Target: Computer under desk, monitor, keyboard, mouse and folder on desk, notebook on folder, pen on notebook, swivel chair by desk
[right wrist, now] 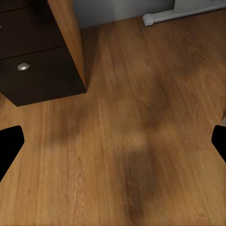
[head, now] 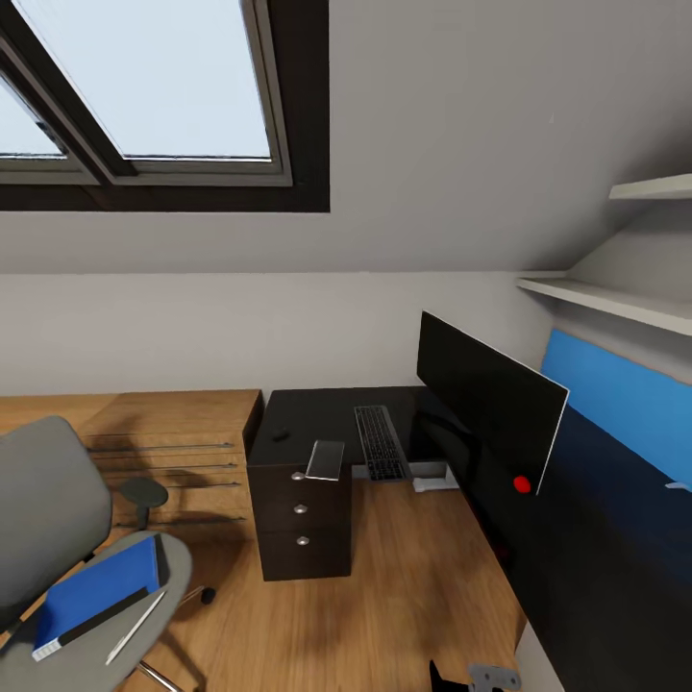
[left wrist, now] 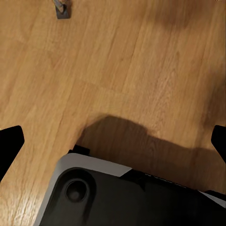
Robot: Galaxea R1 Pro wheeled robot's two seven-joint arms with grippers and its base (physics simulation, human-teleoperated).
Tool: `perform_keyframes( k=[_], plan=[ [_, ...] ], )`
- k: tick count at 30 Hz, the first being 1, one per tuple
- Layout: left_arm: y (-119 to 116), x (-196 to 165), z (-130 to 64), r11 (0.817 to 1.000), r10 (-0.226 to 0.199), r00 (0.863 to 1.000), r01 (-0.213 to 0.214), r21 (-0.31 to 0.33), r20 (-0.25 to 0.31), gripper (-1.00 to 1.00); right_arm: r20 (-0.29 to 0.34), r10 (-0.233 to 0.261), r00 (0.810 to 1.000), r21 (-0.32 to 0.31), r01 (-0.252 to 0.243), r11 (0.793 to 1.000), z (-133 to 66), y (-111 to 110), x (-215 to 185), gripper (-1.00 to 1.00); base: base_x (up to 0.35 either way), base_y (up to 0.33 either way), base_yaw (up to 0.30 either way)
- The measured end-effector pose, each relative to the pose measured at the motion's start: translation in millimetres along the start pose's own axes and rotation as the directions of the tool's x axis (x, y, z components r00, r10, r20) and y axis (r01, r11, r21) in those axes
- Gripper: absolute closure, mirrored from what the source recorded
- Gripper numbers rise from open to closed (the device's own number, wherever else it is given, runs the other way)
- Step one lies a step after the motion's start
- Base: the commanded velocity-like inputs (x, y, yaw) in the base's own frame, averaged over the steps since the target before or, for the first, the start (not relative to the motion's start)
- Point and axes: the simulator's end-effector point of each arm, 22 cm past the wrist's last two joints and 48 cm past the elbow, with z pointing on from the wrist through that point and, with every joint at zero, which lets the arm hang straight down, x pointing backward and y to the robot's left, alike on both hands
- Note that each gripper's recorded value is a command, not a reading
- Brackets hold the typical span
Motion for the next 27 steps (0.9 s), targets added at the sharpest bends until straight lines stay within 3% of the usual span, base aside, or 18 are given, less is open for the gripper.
perform_keyframes(
  k=[6,15,27],
  plan=[
    [1.1,0.1,-0.6,1.000,0.003,1.000,-0.003,0.000,0.008,-1.00,-0.002,-0.001,1.000,0.002,0.001,1.000,0.3,-0.4,-0.1,-1.00,0.000,0.000,0.000],
    [1.8,-0.2,-0.9,1.000,0.004,1.000,-0.004,0.000,0.012,-1.00,0.013,0.001,1.000,0.056,-0.002,0.998,9.4,-5.3,-17.4,-1.00,0.000,0.000,0.000],
    [1.3,-5.2,-1.0,1.000,0.008,0.999,-0.008,0.001,0.036,-1.00,0.017,0.000,1.000,0.106,-0.002,0.994,41.8,-23.0,-116.2,-1.00,0.000,0.000,0.000]
  ],
)
